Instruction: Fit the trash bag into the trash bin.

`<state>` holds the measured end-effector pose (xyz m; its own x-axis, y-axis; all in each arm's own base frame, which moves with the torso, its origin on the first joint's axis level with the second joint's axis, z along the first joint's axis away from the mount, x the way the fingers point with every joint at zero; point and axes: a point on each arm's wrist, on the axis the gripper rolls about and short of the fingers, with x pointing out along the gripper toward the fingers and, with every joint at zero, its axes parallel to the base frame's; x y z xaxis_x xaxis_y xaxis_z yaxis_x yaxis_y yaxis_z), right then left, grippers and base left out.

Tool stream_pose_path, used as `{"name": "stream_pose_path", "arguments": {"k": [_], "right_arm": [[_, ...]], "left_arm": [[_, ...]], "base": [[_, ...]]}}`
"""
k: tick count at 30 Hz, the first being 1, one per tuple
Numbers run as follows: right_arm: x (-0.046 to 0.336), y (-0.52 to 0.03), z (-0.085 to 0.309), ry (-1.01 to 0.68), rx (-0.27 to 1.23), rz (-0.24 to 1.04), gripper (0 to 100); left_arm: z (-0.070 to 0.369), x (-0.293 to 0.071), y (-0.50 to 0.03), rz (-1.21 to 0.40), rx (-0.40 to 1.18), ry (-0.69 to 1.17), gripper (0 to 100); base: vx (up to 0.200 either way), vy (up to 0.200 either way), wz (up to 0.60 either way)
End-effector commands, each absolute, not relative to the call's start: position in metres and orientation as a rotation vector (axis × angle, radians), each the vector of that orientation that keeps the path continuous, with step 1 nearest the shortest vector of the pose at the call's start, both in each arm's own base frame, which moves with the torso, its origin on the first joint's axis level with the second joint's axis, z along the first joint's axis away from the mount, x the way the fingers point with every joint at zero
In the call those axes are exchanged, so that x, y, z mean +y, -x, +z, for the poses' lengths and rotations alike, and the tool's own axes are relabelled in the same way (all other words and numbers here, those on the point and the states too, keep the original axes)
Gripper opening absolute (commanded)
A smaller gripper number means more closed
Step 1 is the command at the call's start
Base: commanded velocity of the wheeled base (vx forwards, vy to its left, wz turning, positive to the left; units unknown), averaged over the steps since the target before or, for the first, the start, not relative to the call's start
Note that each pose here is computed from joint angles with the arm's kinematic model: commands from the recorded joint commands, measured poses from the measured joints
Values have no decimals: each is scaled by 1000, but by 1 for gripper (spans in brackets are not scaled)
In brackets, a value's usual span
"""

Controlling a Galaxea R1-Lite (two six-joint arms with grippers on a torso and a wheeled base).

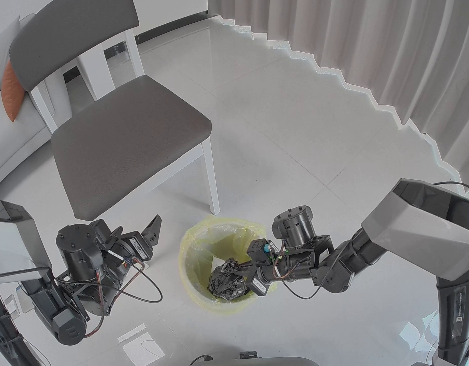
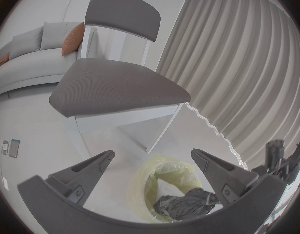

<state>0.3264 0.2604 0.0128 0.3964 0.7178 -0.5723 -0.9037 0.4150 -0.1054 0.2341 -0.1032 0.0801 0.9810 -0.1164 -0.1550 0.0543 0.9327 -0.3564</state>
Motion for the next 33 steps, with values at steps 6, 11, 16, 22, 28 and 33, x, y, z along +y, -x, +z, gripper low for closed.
{"name": "stream_pose_path", "arguments": {"k": [6,11,16,22,28,33], "right_arm": [[250,-366,-31,429,625,1011,0],[259,-392,-39,428,676,1002,0],[269,-408,-48,431,730,1005,0],[277,-420,-49,442,805,1012,0],[278,-422,-49,470,808,1025,100],[281,-421,-44,472,792,1030,100]], "left_arm": [[85,-100,-235,-80,147,373,100],[88,-99,-233,-82,134,378,100],[90,-96,-235,-71,126,380,100],[89,-96,-236,-71,127,379,100],[88,-96,-237,-68,130,380,100],[88,-96,-237,-68,131,379,100]], "base": [[0,0,0],[0,0,0],[0,0,0],[0,0,0],[0,0,0],[0,0,0]]}}
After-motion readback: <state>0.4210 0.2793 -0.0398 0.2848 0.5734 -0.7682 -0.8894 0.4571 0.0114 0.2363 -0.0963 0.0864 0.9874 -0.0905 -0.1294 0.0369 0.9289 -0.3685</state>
